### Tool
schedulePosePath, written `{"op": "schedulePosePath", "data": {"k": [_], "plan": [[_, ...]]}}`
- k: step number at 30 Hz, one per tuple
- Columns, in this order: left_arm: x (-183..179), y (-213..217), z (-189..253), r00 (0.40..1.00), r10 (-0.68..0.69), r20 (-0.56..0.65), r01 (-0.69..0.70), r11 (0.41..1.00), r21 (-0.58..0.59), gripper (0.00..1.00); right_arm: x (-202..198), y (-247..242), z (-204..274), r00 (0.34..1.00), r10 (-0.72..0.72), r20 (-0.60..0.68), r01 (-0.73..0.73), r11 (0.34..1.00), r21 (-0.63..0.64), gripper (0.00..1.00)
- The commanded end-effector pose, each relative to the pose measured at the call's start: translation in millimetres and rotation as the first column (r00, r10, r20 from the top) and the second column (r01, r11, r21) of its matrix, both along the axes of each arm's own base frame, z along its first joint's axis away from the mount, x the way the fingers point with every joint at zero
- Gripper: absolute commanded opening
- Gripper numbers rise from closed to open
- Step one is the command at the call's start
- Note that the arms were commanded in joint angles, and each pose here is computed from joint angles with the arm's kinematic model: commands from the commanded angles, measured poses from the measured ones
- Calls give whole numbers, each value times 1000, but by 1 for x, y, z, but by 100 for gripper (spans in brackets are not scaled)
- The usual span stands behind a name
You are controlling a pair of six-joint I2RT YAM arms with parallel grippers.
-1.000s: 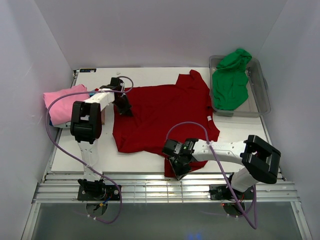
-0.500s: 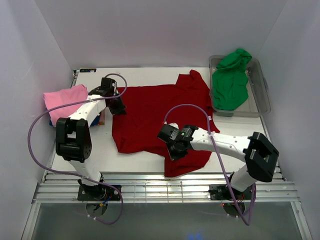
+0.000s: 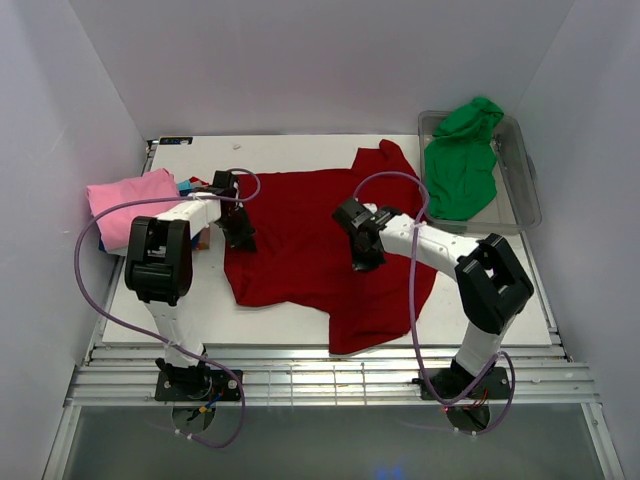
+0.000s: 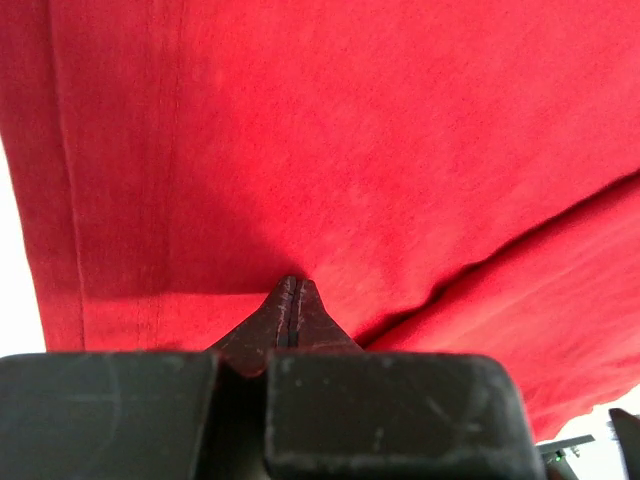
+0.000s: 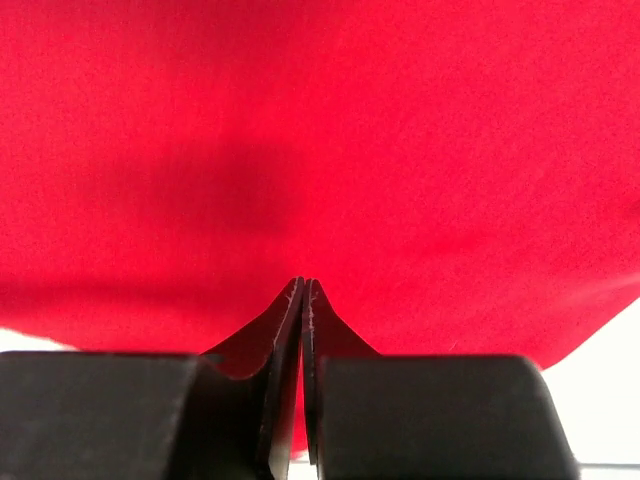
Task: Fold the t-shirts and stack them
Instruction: Flatten the tshirt out
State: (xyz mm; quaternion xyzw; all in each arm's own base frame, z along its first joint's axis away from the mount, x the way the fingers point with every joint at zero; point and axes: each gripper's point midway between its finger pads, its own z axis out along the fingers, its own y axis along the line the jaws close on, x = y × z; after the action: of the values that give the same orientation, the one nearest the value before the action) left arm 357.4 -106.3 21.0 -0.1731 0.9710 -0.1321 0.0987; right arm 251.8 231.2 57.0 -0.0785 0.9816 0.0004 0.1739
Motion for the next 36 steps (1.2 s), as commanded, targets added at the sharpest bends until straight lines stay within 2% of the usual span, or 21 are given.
{"op": "schedulePosePath", "data": {"k": [1, 7, 11, 16, 22, 26, 36], "plan": [[22, 0, 13, 998, -9, 62, 8, 1000, 18, 0, 55, -9, 19, 993, -60, 103, 58, 998, 14, 8], [27, 10, 3, 999, 0, 45, -3, 997, 77, 0, 118, -28, 14, 990, -109, 94, 109, 994, 12, 8], [23, 20, -10, 1000, 17, 15, -19, 993, 120, 0, 129, -33, -15, 996, -90, 5, 90, 995, -35, 8], [19, 44, -19, 997, 80, -14, -77, 988, 136, 0, 128, -29, -32, 997, -64, -43, 62, 997, -44, 8], [29, 70, -15, 992, 125, 8, -125, 984, 128, 0, 121, -24, -48, 994, -57, -92, 56, 998, -20, 8], [36, 65, -12, 994, 107, 16, -108, 990, 86, 0, 116, -20, -56, 991, -49, -124, 50, 999, 1, 8], [49, 63, -16, 996, 83, 23, -85, 994, 74, 0, 119, 6, -55, 988, 4, -157, 14, 993, 116, 8]]}}
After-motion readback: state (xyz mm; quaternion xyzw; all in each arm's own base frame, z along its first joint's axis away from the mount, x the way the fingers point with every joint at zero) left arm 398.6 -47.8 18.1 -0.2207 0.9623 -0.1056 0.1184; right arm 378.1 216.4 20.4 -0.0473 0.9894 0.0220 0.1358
